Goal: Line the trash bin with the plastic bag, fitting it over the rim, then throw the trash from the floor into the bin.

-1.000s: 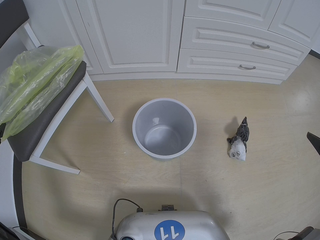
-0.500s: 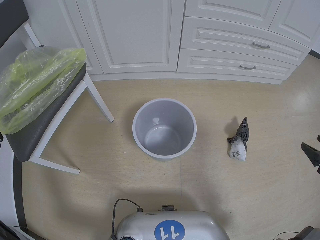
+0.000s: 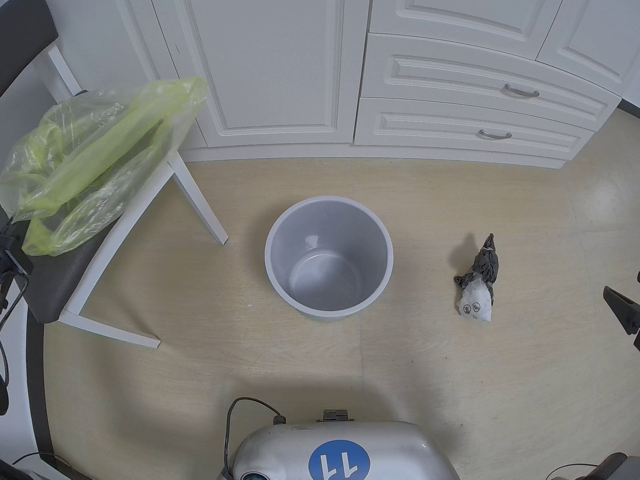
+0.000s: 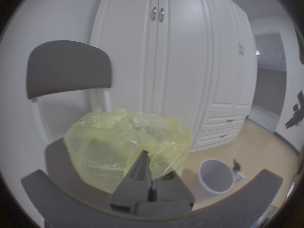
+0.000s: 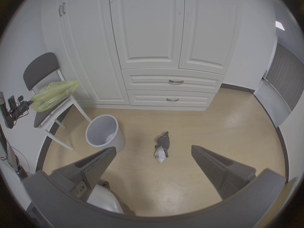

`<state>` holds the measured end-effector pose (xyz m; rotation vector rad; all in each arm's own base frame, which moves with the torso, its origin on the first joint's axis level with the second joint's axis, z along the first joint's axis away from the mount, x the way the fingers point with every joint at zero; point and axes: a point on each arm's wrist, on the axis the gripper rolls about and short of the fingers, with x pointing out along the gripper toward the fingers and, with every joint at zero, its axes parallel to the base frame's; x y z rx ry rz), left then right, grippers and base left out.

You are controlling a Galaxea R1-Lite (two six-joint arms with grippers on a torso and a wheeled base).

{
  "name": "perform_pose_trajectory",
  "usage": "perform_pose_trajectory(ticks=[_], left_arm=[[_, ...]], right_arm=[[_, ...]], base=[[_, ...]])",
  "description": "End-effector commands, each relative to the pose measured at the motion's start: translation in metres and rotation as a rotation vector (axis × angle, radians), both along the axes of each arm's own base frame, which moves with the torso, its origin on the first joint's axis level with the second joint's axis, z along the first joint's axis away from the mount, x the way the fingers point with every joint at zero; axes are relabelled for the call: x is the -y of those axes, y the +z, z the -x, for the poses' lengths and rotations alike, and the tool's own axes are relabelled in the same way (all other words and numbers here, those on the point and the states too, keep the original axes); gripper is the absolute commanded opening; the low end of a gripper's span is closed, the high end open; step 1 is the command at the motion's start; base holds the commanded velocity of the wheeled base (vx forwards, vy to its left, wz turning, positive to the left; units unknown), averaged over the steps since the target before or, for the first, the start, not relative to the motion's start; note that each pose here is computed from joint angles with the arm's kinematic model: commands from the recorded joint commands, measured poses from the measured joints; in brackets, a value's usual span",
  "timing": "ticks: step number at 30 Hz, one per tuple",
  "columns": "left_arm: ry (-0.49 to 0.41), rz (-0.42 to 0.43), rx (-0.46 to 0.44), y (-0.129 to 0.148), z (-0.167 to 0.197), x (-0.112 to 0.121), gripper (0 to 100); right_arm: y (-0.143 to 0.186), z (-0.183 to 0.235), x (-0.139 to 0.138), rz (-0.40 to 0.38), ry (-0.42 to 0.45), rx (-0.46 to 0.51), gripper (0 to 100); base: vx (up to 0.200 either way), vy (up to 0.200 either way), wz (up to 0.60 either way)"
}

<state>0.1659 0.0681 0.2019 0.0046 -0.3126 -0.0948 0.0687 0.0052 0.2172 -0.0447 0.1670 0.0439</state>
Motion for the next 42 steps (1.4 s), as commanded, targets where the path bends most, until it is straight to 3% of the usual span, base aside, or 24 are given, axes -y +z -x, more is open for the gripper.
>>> perform_pose_trajectory(ticks=[1,2,4,6,9,13,17,23,24,28,35,41,42], left_arm=[[-0.356,0.047,0.07,0.023,-0.003,0.069,0],[-0.361,0.049,0.072,0.023,-0.003,0.071,0],[-0.431,0.075,0.111,0.039,-0.009,0.096,0],[-0.443,0.083,0.117,0.044,-0.011,0.101,0],[-0.416,0.138,0.089,0.066,-0.017,0.131,0],[-0.349,0.222,0.03,0.08,-0.006,0.171,0],[-0.332,0.233,-0.018,0.08,0.01,0.195,0],[-0.397,0.21,-0.01,0.077,0.031,0.196,0],[-0.45,0.212,0.009,0.081,0.044,0.197,0],[-0.48,0.201,0.059,0.087,0.064,0.184,0],[-0.489,0.2,0.067,0.083,0.07,0.176,0],[-0.578,0.153,0.064,0.075,0.074,0.175,0],[-0.628,0.133,0.067,0.071,0.078,0.174,0]], right_arm=[[0.011,0.009,0.0,-0.003,0.002,0.068,100],[0.012,0.009,0.0,-0.003,0.002,0.07,100],[0.027,0.003,-0.001,-0.013,0.009,0.097,100],[0.034,-0.001,-0.002,-0.024,0.017,0.11,100],[0.052,-0.025,-0.02,-0.165,0.15,0.144,100],[0.055,-0.041,-0.055,-0.336,0.253,0.15,100],[0.053,-0.041,-0.076,-0.354,0.258,0.141,100],[0.045,-0.04,-0.083,-0.344,0.312,0.104,100],[0.044,-0.038,-0.084,-0.346,0.34,0.1,100],[0.04,-0.029,-0.086,-0.333,0.4,0.091,100],[0.033,-0.034,-0.092,-0.315,0.401,0.058,100],[0.038,-0.033,-0.091,-0.355,0.409,0.108,100],[0.038,-0.034,-0.093,-0.356,0.409,0.105,100]], base=[[0.0,0.0,0.0],[0.0,0.0,0.0],[0.0,0.0,0.0],[0.0,0.0,0.0],[0.0,0.0,0.0],[0.0,0.0,0.0],[0.0,0.0,0.0],[0.0,0.0,0.0],[0.0,0.0,0.0],[0.0,0.0,0.0],[0.0,0.0,0.0],[0.0,0.0,0.0],[0.0,0.0,0.0]])
